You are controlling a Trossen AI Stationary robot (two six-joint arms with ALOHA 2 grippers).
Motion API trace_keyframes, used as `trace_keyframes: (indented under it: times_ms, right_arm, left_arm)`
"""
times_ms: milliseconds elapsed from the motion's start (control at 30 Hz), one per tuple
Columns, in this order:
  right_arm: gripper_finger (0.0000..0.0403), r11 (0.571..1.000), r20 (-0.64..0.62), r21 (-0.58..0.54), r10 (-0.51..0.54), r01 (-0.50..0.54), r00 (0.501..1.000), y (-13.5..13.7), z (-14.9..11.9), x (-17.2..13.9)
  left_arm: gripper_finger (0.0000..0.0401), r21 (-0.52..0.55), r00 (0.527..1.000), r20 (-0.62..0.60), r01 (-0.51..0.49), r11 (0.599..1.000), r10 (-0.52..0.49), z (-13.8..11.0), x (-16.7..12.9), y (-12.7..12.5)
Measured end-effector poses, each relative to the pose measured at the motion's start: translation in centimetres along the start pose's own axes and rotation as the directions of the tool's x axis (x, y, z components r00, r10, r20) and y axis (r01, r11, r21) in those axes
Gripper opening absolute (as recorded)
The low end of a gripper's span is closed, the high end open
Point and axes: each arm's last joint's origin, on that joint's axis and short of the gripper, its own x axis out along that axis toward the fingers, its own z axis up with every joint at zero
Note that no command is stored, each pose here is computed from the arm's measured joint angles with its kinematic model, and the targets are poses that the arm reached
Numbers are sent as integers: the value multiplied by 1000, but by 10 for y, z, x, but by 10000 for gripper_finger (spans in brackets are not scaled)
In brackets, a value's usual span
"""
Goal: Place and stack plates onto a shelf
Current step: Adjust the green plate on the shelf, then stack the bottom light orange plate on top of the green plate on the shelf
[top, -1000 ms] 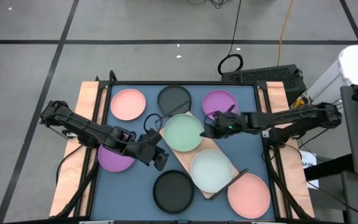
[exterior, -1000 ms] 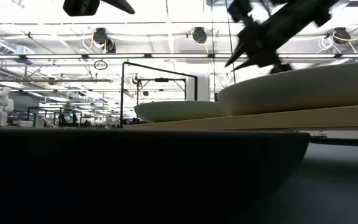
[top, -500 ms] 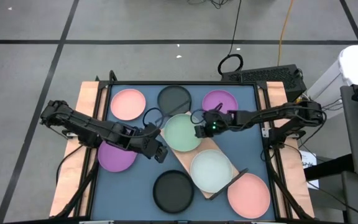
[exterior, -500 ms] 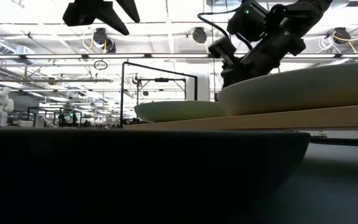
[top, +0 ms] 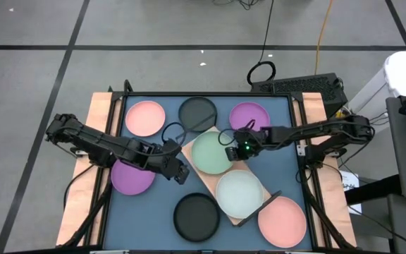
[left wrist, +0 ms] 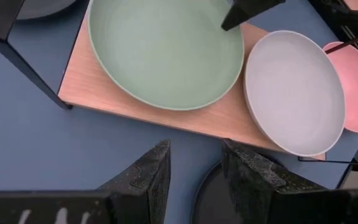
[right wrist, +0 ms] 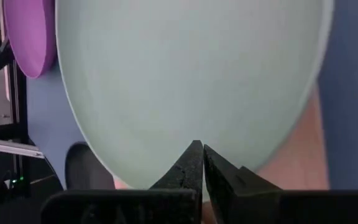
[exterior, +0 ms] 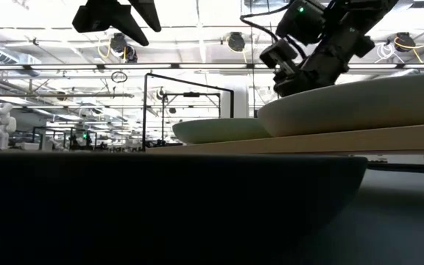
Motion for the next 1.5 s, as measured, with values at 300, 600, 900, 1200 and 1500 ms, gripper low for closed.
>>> trace_keyframes:
  times_ms: [300, 600, 900, 1200, 1500]
  right_arm:
    - [0, 996, 140, 11, 83, -85, 987, 11, -1, -34]
    - [0, 983, 222, -12, 179, -181, 958, 22, -23, -66]
    - [0, 980, 246, -93, 196, -178, 949, 62, -55, -110]
    - [0, 980, 110, -199, 12, 10, 994, 98, -79, -170]
    - [0, 938, -101, -314, -184, 144, 978, 79, -114, -194]
  left_arm:
    - [145, 27, 1000, -1, 8, 1000, -8, -2, -1, -1]
    - [145, 13, 1000, -15, 27, 1000, -27, -11, -4, -6]
    - [145, 34, 997, -47, 57, 998, -55, -30, -12, -14]
    - [145, 105, 998, -54, 15, 994, -10, -43, -17, -13]
    - [145, 118, 999, -25, -24, 993, 27, -52, -22, -12]
